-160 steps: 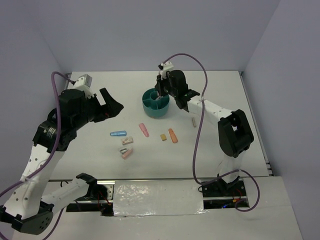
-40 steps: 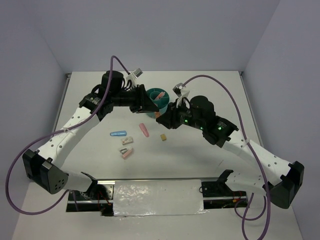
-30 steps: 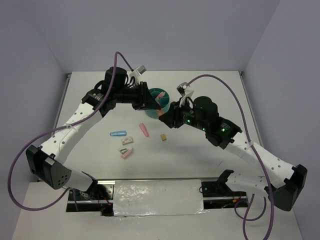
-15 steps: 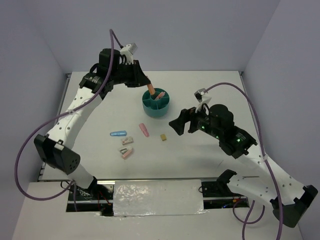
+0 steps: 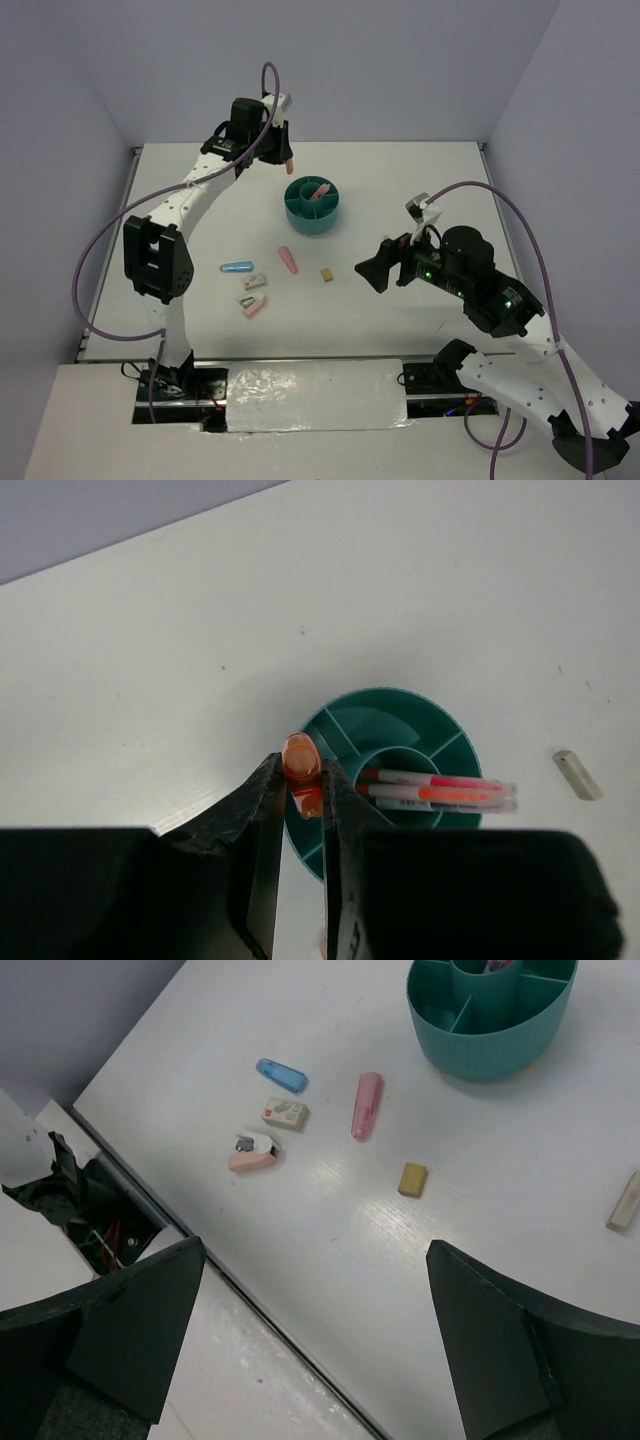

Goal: Sort the stationery into containers
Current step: Place the stationery in the storage box, then pick up the stationery from the center of the board.

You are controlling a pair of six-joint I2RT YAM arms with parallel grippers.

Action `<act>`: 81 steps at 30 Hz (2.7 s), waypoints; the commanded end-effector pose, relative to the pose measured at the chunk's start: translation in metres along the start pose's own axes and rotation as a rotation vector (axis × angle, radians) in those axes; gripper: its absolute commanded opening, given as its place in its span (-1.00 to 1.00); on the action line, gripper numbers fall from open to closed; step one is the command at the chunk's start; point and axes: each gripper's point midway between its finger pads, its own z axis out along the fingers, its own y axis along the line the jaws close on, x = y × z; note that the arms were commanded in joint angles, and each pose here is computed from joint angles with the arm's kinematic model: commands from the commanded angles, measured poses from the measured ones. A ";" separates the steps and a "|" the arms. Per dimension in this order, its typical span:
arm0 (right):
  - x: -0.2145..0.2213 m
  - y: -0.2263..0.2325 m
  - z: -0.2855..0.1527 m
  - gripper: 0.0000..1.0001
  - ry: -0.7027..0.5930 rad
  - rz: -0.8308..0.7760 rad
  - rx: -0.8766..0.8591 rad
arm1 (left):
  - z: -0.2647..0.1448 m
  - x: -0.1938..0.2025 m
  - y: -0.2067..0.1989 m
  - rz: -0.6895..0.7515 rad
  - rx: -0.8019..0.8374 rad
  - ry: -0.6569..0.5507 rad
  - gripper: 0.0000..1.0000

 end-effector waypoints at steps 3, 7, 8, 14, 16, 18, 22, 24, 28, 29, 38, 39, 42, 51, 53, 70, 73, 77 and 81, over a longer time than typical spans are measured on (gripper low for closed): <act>-0.021 0.008 -0.017 1.00 -0.029 -0.038 -0.007 | 0.017 -0.029 0.005 0.051 0.006 -0.106 -0.90; -0.025 0.009 -0.018 1.00 -0.034 -0.054 -0.008 | 0.034 -0.008 0.007 0.025 0.014 -0.056 -0.87; -0.026 0.008 -0.017 0.99 -0.030 -0.056 -0.006 | 0.037 0.001 0.006 0.016 0.026 -0.038 -0.87; -0.030 0.010 -0.012 0.99 -0.023 -0.063 -0.008 | 0.042 0.029 0.002 -0.018 0.059 -0.008 -0.81; -0.032 0.010 -0.011 1.00 -0.026 -0.063 -0.009 | 0.042 0.037 -0.003 -0.024 0.088 0.009 -0.76; -0.033 0.012 -0.009 1.00 -0.029 -0.063 -0.018 | 0.042 0.044 -0.003 -0.033 0.091 0.024 -0.66; -0.032 0.014 -0.005 0.99 -0.023 -0.058 -0.034 | 0.042 0.053 -0.004 -0.047 0.098 0.048 0.15; -0.029 0.015 -0.001 0.99 -0.008 -0.057 -0.045 | 0.039 0.053 -0.002 -0.058 0.080 0.048 0.55; -0.011 0.009 0.024 1.00 0.069 -0.040 -0.042 | 0.010 0.016 -0.005 -0.058 0.054 -0.036 0.73; -0.010 0.011 0.032 1.00 0.074 -0.040 -0.051 | 0.003 0.007 -0.004 -0.073 0.042 -0.053 0.75; 0.035 0.007 0.161 0.86 0.297 -0.088 0.125 | -0.134 -0.014 0.046 -0.384 -0.409 -0.056 0.93; 0.055 0.001 0.181 0.78 0.356 -0.089 0.151 | -0.153 0.001 0.045 -0.409 -0.408 -0.032 0.94; 0.077 0.000 0.220 0.67 0.413 -0.134 0.187 | -0.184 0.024 0.035 -0.436 -0.368 -0.017 0.94; 0.118 -0.013 0.285 0.28 0.469 -0.195 0.247 | -0.252 0.035 0.009 -0.401 -0.272 -0.068 0.99; 0.135 -0.018 0.291 0.20 0.496 -0.192 0.251 | -0.257 0.038 0.007 -0.400 -0.268 -0.058 0.99; 0.203 -0.044 0.298 -0.10 0.595 -0.151 0.280 | -0.269 0.050 -0.002 -0.388 -0.240 -0.016 0.99; 0.212 -0.044 0.293 -0.32 0.616 -0.146 0.283 | -0.265 0.051 -0.003 -0.393 -0.230 -0.011 0.99; 0.201 -0.032 0.283 -0.47 0.589 -0.131 0.230 | -0.261 0.051 -0.006 -0.408 -0.211 -0.013 0.99; 0.140 0.010 0.266 -0.52 0.435 -0.091 0.081 | -0.254 0.051 -0.018 -0.445 -0.140 -0.001 0.99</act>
